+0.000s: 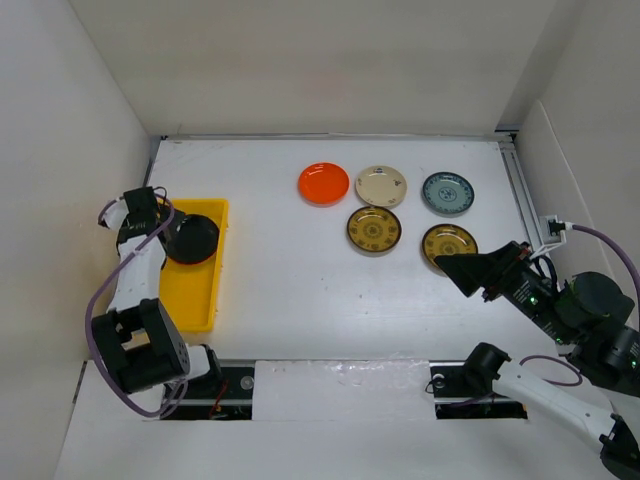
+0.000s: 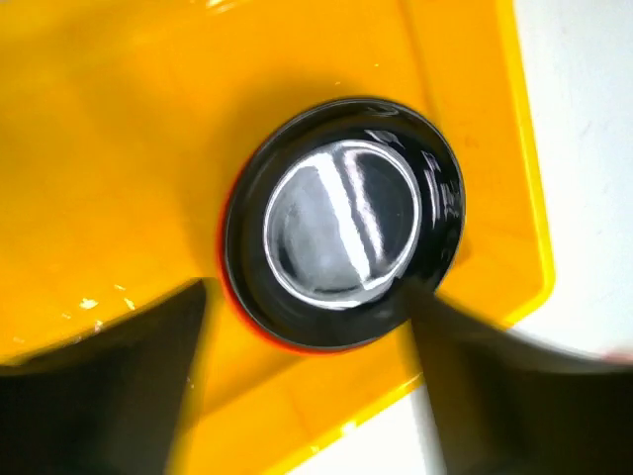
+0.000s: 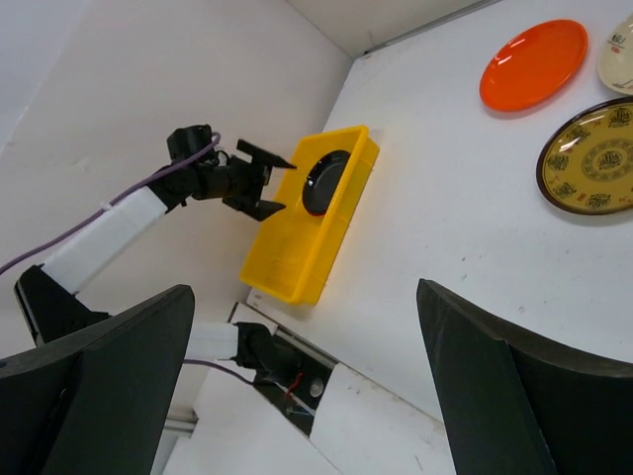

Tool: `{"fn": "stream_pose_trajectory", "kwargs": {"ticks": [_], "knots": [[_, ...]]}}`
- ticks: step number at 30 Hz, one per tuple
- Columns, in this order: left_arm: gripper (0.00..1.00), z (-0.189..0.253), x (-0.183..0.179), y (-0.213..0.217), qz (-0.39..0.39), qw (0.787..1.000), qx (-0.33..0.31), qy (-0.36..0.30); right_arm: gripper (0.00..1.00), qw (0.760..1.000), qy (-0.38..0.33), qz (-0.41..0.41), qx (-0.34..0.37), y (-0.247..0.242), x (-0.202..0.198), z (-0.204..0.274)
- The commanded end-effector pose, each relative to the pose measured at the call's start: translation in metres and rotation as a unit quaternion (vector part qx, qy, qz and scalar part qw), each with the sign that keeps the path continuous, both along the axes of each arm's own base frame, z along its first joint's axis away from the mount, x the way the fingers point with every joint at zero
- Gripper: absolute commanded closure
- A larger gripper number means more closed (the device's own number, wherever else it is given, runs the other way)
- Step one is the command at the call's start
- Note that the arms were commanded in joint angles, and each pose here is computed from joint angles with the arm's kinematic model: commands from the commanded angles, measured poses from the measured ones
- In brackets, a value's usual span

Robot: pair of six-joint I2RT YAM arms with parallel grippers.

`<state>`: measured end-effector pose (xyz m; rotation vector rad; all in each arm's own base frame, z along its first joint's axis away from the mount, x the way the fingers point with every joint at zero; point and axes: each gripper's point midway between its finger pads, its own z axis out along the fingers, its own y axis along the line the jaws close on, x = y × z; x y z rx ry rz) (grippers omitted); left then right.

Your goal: Place the plates into the plastic bin on the countertop

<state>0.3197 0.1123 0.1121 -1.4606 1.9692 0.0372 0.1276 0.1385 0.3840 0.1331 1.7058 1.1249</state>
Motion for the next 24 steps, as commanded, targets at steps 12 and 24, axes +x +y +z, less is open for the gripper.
{"fn": "stream_pose_trajectory", "kwargs": {"ticks": [12, 24], "knots": [[0.00, 0.141, 0.049, -0.212, -0.359, 0.901, -0.024, -0.240, 0.00, 0.999, -0.024, -0.015, 0.015, -0.004, 0.004, 0.021], [0.00, 0.035, 0.063, -0.423, -0.544, 0.804, -0.161, -0.178, 0.00, 0.999, -0.015, -0.027, 0.034, -0.005, 0.008, 0.026]]}}
